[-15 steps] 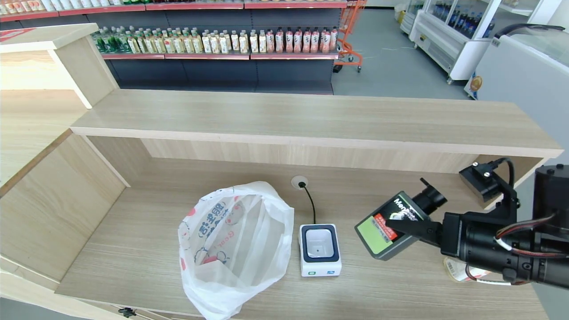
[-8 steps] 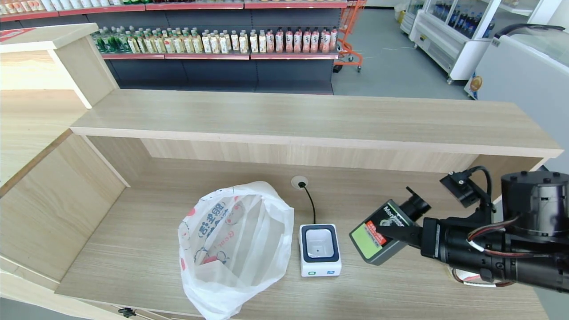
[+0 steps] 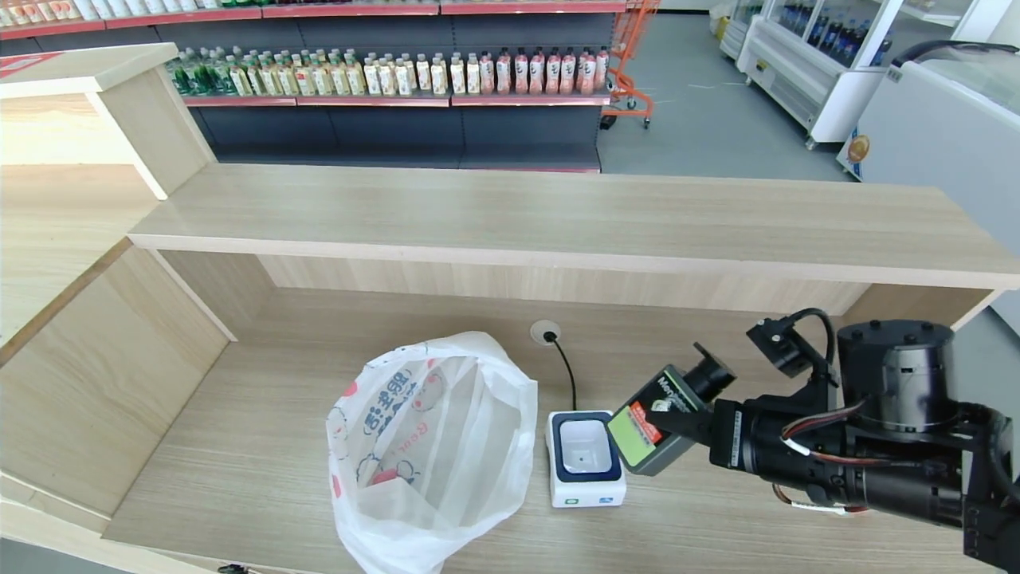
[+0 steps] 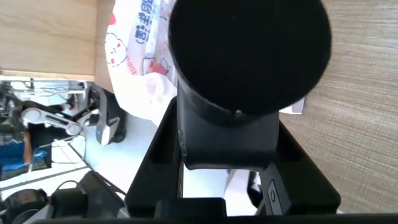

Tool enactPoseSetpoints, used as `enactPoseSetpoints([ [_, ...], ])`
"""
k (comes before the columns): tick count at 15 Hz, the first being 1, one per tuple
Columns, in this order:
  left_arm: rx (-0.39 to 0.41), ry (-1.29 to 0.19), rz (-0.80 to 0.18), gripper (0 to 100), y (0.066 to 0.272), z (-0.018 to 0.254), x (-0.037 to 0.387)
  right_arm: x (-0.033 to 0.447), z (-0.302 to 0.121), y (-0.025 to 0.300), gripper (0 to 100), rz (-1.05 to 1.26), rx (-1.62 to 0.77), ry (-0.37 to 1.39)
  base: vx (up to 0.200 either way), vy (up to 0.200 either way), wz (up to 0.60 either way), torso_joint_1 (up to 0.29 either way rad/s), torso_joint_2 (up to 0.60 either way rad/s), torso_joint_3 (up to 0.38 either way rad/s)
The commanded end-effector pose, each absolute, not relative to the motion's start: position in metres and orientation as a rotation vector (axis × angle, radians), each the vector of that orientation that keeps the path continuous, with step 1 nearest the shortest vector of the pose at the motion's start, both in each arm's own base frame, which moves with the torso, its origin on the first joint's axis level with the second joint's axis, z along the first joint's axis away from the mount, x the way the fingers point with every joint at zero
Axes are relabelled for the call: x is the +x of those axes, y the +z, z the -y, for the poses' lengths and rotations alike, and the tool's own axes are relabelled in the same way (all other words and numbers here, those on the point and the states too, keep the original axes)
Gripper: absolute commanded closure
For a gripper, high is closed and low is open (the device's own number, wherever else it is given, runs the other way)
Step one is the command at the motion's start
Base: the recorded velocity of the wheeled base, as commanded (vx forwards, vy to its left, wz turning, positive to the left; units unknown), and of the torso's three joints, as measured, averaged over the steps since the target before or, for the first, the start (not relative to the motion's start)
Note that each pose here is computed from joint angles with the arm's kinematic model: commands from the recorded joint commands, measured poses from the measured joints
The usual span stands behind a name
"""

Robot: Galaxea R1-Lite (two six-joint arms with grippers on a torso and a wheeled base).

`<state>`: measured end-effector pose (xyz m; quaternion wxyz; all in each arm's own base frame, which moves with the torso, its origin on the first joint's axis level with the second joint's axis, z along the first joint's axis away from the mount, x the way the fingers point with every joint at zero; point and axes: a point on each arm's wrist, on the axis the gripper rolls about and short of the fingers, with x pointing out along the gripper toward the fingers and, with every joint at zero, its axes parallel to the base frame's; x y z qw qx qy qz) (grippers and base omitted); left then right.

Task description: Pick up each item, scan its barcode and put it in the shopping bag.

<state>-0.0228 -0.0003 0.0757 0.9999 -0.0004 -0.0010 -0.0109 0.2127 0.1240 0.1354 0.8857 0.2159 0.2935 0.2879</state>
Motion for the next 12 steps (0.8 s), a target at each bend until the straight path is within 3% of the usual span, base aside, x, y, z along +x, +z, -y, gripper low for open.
enactPoseSetpoints([
  [1,-0.002,-0.021,0.002,0,0.076,0.000,-0.023,0.220,-0.130,0.118,100,-0.641,0.392,0.573,0.000,0.000,0.00,0.000,0.00,0.000],
  [12,0.000,-0.021,0.002,0,0.076,0.000,-0.023,0.257,-0.150,0.063,100,-0.577,0.261,0.541,0.000,0.000,0.00,0.000,0.00,0.000],
])
